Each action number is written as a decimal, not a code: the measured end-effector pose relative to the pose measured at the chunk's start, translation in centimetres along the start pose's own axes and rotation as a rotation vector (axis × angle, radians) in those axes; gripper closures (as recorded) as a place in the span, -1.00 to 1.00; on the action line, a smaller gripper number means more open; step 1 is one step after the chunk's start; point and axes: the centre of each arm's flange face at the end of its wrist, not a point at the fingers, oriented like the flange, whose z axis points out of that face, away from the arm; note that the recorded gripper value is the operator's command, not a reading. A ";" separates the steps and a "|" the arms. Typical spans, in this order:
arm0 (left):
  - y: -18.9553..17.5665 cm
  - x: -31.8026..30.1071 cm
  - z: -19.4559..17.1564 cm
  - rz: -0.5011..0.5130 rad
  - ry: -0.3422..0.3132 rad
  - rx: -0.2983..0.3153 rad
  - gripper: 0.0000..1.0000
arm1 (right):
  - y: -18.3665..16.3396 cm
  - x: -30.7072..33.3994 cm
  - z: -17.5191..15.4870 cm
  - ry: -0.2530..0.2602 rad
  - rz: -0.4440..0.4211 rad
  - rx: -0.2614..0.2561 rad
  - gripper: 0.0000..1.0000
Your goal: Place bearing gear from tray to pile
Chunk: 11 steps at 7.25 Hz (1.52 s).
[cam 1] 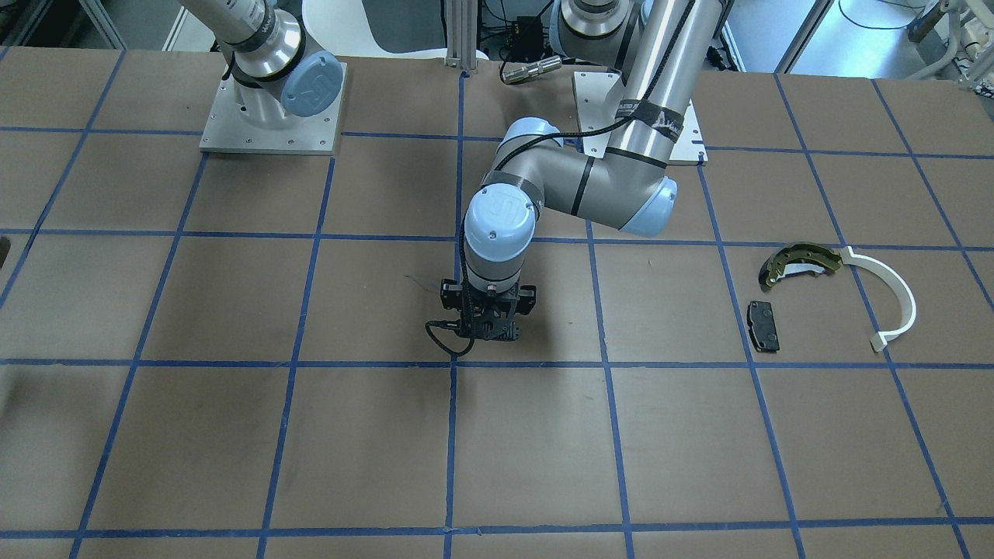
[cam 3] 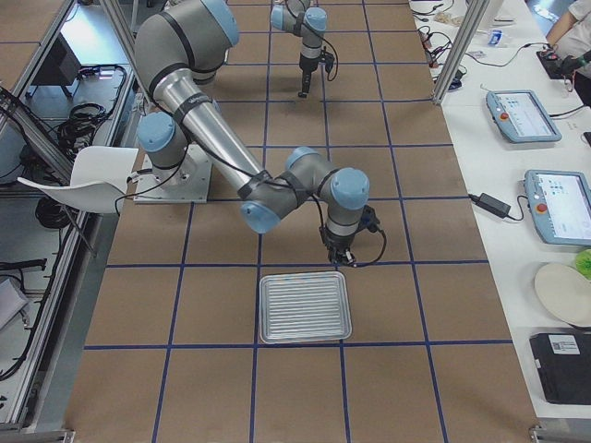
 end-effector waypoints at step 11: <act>-3.9 -9.4 -10.2 -0.068 -0.038 -0.036 1.00 | -25.7 -46.5 -1.5 -0.341 0.698 -0.072 1.00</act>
